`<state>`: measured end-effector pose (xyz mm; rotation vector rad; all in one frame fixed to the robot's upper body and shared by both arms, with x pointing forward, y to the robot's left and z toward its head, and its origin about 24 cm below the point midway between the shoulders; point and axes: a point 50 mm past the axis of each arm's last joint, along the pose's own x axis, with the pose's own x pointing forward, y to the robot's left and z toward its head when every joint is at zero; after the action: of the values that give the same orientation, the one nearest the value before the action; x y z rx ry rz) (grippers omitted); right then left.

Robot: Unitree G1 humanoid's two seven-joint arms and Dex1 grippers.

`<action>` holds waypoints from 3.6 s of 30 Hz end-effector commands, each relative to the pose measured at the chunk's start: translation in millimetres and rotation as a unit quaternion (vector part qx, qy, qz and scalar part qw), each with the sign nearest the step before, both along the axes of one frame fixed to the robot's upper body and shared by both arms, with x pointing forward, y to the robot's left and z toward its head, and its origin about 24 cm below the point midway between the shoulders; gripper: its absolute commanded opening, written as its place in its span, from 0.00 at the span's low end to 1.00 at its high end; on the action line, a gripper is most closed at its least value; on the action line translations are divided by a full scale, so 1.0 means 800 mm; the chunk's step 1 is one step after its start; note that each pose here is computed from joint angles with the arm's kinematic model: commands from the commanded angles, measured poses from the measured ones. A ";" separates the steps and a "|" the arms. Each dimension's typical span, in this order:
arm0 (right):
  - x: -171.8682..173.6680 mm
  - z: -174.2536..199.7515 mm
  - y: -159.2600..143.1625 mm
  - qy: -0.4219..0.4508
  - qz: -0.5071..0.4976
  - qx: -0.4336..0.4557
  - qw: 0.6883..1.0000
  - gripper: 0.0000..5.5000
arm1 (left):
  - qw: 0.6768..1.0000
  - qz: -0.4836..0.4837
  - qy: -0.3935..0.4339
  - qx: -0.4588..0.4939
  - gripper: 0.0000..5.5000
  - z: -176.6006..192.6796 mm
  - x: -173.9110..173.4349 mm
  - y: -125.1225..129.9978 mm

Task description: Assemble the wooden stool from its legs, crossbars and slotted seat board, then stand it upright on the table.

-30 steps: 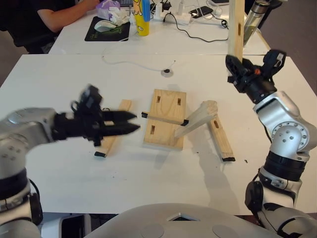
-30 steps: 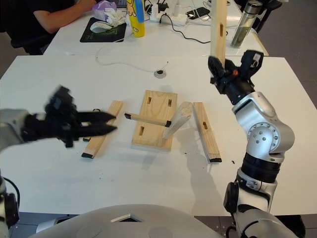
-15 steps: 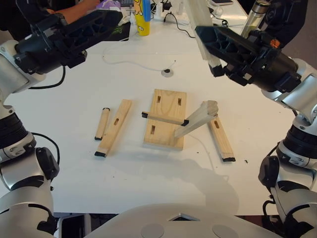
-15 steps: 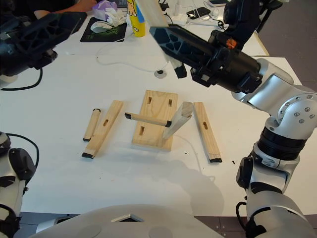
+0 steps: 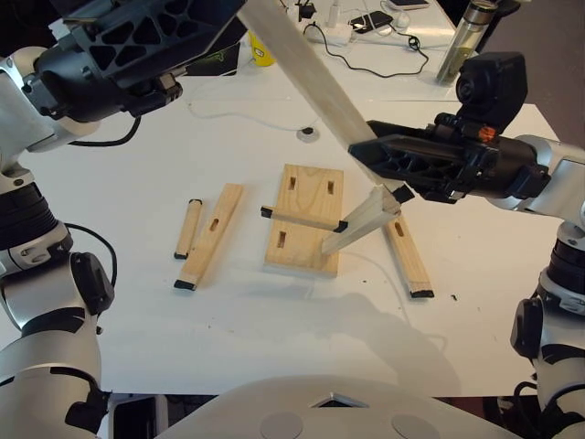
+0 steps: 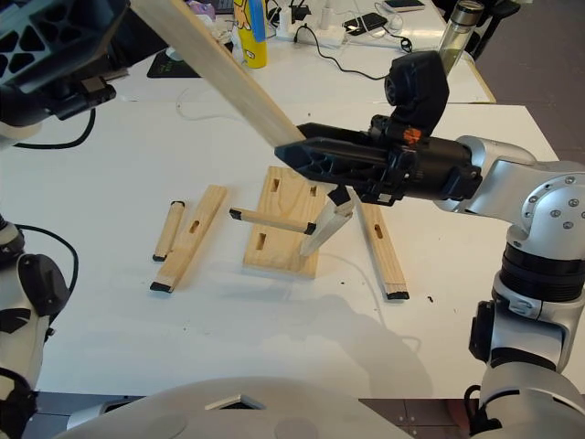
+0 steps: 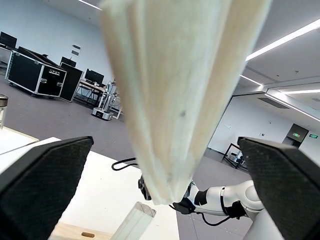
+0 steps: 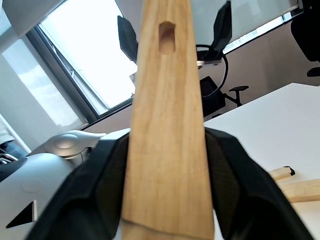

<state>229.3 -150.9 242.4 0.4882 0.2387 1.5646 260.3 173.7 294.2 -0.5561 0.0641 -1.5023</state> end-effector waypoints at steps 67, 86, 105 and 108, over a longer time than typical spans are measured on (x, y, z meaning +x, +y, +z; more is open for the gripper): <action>-0.041 -0.086 -0.096 0.009 -0.154 -0.241 0.958 0.66 | 0.985 0.161 -0.049 0.037 0.38 0.028 -0.006 0.098; -0.095 -0.248 0.011 0.030 -0.138 -0.249 0.958 0.30 | 0.974 0.208 -0.030 0.089 0.38 -0.011 0.017 0.099; -0.033 -0.275 -0.015 -0.038 -0.291 -0.329 0.898 0.00 | 0.935 0.256 -0.054 0.239 0.38 -0.076 0.034 0.104; -0.027 -0.273 -0.019 -0.053 -0.300 -0.333 0.892 0.00 | 0.936 0.248 -0.048 0.243 0.38 -0.085 0.030 0.101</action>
<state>201.4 -159.6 22.1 -0.0367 0.4794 0.8506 287.8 256.1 226.1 -0.1067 0.1977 -0.9534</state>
